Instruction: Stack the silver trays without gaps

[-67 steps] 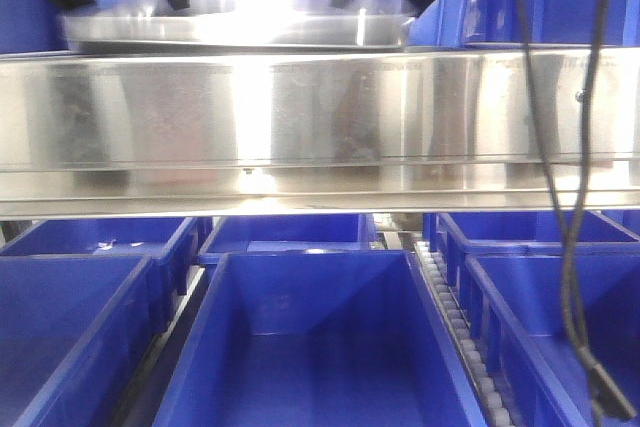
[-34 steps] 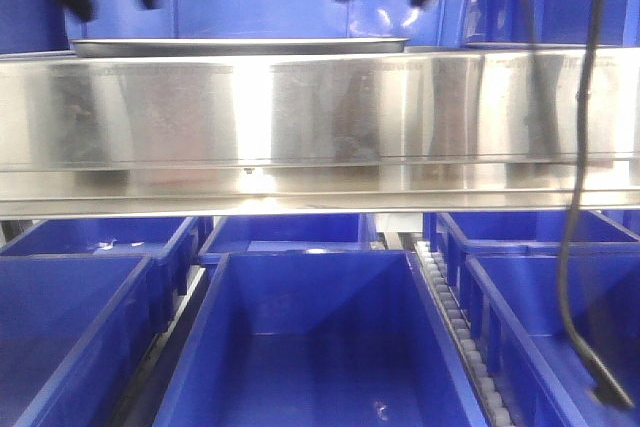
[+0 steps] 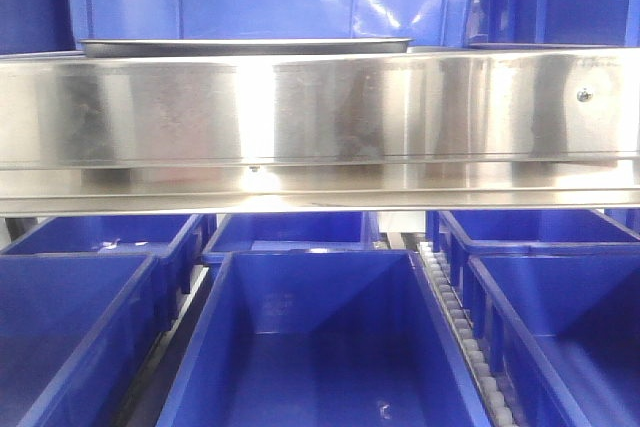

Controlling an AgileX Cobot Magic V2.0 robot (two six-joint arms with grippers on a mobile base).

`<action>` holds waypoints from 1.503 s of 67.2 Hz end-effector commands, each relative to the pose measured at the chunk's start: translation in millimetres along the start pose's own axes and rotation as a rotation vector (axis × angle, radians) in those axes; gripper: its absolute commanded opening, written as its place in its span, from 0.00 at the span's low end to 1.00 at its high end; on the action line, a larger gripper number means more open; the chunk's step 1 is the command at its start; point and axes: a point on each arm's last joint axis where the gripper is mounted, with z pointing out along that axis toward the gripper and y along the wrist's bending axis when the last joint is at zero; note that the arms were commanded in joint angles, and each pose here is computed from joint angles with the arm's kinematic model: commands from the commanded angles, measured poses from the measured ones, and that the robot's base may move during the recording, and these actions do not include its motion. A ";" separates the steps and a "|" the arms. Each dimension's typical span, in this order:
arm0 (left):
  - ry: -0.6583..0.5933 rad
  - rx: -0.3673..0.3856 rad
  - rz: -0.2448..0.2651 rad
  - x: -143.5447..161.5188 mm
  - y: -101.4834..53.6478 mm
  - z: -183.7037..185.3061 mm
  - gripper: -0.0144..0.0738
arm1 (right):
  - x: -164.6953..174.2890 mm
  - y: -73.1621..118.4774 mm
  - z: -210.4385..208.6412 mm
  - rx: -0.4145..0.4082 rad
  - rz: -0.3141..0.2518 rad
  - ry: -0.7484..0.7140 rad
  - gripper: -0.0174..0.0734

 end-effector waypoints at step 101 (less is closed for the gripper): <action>-0.477 0.282 0.131 108.3 52.6 -132.3 0.15 | 82.2 -34.2 -141.7 -0.392 -0.113 -0.393 0.17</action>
